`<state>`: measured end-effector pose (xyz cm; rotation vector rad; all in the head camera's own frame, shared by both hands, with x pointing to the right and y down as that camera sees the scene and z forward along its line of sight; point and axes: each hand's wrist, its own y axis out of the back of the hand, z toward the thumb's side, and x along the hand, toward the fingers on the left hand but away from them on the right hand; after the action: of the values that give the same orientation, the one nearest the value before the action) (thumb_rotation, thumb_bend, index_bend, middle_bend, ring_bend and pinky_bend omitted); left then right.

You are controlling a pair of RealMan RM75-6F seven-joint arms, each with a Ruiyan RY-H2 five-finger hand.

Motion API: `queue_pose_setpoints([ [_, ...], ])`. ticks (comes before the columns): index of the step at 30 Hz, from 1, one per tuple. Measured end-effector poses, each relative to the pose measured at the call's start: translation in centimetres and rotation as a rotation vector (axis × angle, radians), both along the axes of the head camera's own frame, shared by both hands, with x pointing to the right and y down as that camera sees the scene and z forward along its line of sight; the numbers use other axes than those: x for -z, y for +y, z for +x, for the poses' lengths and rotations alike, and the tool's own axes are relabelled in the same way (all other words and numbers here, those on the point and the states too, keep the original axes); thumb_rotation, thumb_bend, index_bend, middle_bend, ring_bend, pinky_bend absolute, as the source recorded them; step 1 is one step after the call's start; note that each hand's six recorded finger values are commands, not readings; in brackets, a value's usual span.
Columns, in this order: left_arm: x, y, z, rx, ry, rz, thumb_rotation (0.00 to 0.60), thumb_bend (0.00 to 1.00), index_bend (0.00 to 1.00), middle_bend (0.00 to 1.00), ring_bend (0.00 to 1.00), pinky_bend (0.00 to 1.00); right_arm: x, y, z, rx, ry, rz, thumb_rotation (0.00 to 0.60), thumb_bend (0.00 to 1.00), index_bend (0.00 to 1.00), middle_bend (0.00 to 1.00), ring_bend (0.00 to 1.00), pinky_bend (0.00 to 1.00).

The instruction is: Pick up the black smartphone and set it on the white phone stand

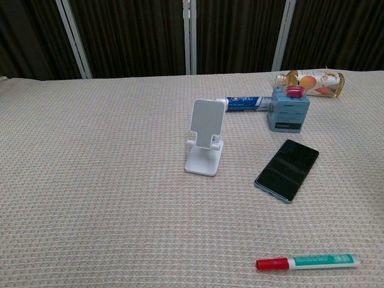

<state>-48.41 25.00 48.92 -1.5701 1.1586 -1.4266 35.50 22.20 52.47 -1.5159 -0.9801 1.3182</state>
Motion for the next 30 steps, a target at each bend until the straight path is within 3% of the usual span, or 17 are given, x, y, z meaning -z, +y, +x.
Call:
queue_pose_setpoints([
  [8,-0.2,0.0,-0.2,0.008,-0.006,-0.007,0.6,0.0,0.0,0.0,0.0,0.0,-0.3,0.1,-0.1,0.007,0.001,-0.014,0.6,0.0,0.0,0.0,0.0,0.0],
  [13,-0.2,-0.4,-0.3,0.015,-0.013,0.001,0.6,0.0,0.0,0.0,0.0,0.0,-1.4,-0.5,-1.2,0.076,-0.003,-0.053,0.6,0.0,0.0,0.0,0.0,0.0],
  [17,-0.8,-0.7,-0.7,0.034,-0.027,-0.011,0.6,0.0,0.0,0.0,0.0,0.0,-3.0,-2.1,-3.5,0.22,-0.01,-0.097,0.6,0.0,0.0,0.0,0.0,0.0],
  [24,-1.7,-1.3,-0.9,0.047,-0.056,-0.017,0.6,0.0,0.0,0.0,0.0,0.0,-6.7,-6.3,-9.8,0.604,-0.016,-0.188,0.6,0.0,0.06,0.07,0.01,0.04],
  [30,-2.9,-1.4,-1.2,0.068,-0.1,-0.05,0.6,0.0,0.0,0.0,0.0,0.0,-10.6,-9.7,-13.2,0.784,0.041,-0.214,0.6,0.0,0.18,0.16,0.09,0.11],
])
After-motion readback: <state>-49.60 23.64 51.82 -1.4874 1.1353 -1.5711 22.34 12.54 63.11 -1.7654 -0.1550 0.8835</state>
